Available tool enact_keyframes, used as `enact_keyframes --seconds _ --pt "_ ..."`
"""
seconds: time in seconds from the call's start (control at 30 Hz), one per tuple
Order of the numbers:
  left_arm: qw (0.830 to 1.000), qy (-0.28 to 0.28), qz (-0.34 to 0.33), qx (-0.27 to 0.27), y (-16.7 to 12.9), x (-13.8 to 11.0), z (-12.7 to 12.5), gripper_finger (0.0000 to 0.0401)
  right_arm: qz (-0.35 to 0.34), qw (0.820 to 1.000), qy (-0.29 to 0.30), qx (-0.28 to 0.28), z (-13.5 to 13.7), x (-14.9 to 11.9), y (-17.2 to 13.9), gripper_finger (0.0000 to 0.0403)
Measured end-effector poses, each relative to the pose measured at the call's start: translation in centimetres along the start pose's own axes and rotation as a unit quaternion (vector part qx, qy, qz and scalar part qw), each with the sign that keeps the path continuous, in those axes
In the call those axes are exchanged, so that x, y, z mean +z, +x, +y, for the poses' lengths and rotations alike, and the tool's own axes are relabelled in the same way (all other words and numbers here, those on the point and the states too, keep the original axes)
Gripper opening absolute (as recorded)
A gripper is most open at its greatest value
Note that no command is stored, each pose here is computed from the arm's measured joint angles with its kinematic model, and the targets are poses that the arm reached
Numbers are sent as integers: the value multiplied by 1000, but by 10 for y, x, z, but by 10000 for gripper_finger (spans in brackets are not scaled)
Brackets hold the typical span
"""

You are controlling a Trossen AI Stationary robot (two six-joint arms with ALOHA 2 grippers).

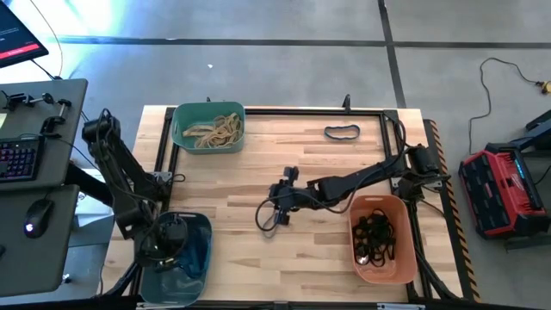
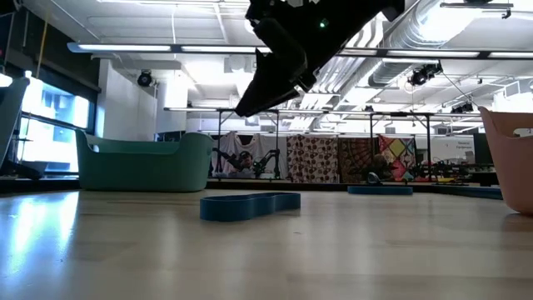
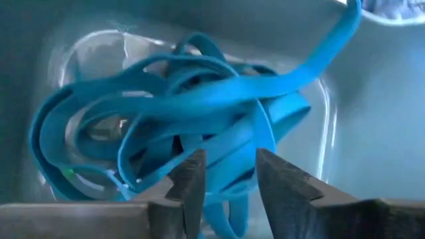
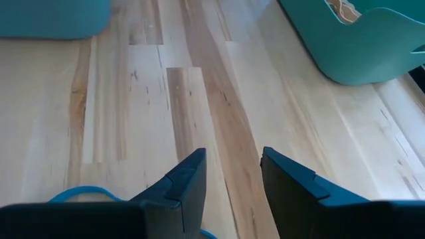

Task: Sort rubber bands into baskets
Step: Put the blue rubber band into the blue bin

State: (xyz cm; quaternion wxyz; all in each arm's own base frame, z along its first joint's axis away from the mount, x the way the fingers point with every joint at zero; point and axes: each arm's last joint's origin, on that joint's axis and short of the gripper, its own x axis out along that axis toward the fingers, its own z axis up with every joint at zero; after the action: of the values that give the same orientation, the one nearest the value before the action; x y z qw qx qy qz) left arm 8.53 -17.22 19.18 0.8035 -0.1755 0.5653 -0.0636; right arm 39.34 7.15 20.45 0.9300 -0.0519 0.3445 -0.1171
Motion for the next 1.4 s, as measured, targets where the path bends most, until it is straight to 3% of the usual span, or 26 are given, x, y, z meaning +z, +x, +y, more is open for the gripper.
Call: enact_keyframes --seconds 0.2,0.4,0.6,0.83,1.1,1.23,1.4 --pt "999 33 0 12 -12 2 3 126 28 998 -12 -47 -4 -7 0 134" --pt "992 90 -88 15 -17 10 1 125 79 994 9 -78 -16 -17 2 134" --pt "987 118 -112 1 1 19 4 83 102 990 14 -95 -22 -21 3 134" --pt "986 144 -80 -10 23 18 8 8 101 990 8 -101 -22 -21 3 133" --pt "994 109 4 1 42 11 7 1 101 989 5 -108 -22 -21 2 133" --pt "994 96 46 13 32 10 -2 0 103 989 0 -109 -23 -21 2 133" --pt "993 95 54 47 1 15 -21 0 105 988 -4 -109 -23 -22 2 133"
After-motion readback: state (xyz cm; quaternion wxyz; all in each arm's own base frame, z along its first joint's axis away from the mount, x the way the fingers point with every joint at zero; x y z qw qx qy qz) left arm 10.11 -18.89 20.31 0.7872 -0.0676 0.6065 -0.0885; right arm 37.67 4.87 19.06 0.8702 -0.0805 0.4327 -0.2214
